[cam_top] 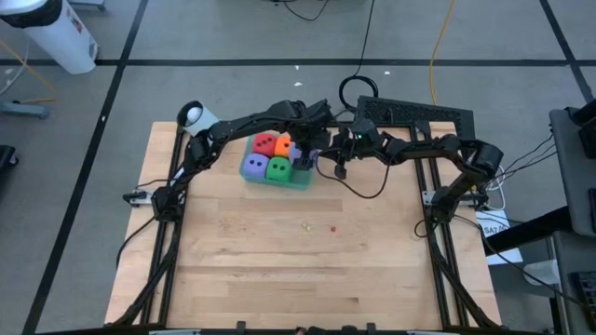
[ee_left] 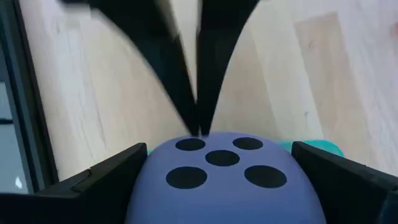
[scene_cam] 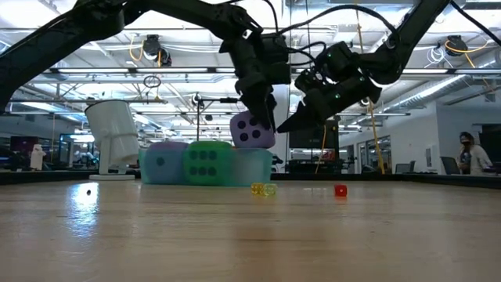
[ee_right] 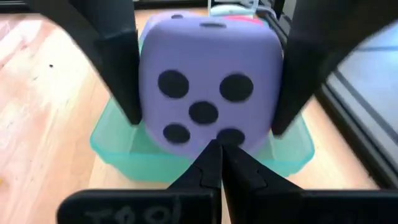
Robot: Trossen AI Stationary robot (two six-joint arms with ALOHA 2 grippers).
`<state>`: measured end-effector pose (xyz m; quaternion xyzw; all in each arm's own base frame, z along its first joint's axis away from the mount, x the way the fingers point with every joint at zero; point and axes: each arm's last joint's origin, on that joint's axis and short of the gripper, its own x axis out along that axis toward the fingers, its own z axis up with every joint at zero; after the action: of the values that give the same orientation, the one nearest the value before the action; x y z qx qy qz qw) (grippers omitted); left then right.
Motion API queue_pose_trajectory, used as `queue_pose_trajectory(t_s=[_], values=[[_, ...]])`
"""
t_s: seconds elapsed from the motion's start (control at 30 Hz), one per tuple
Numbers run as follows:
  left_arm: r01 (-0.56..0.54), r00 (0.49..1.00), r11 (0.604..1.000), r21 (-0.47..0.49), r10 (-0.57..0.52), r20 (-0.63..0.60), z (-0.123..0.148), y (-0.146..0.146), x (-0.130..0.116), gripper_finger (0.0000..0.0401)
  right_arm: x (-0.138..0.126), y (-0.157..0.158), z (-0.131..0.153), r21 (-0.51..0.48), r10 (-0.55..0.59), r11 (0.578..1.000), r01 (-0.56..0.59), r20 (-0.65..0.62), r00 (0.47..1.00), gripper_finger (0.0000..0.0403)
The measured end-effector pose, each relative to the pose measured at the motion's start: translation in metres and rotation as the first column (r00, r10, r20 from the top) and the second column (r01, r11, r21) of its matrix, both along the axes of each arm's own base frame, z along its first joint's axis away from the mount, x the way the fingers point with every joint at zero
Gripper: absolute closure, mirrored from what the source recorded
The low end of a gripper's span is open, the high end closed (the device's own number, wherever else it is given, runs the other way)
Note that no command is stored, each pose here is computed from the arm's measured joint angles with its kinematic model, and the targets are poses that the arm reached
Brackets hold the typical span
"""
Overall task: Pick & Place Dice
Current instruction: Put the large purple dice into the light blue bin
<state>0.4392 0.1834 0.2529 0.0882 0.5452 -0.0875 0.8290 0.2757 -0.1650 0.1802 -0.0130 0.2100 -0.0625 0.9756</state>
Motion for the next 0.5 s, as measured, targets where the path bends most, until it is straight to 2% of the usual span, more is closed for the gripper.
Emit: queue_pose_trajectory(t_s=[0.1,0.3,0.5], values=[[0.009,0.999,1.0,-0.027,-0.01,-0.033,-0.001,-0.006,-0.001,0.0002,-0.002,0.002,0.002,0.031,-0.008,0.999,0.009,-0.015,1.0,0.0403],[0.058,0.998,0.998,-0.008,-0.058,-0.039,-0.002,-0.032,0.008,0.0002,-0.001,0.01,0.007,0.025,0.02,1.0,-0.019,-0.015,1.0,0.0403],[0.034,0.998,0.999,-0.012,-0.035,-0.06,-0.011,-0.035,0.009,0.0002,0.0,0.016,0.005,0.046,0.028,0.999,-0.026,-0.035,0.999,0.0403]])
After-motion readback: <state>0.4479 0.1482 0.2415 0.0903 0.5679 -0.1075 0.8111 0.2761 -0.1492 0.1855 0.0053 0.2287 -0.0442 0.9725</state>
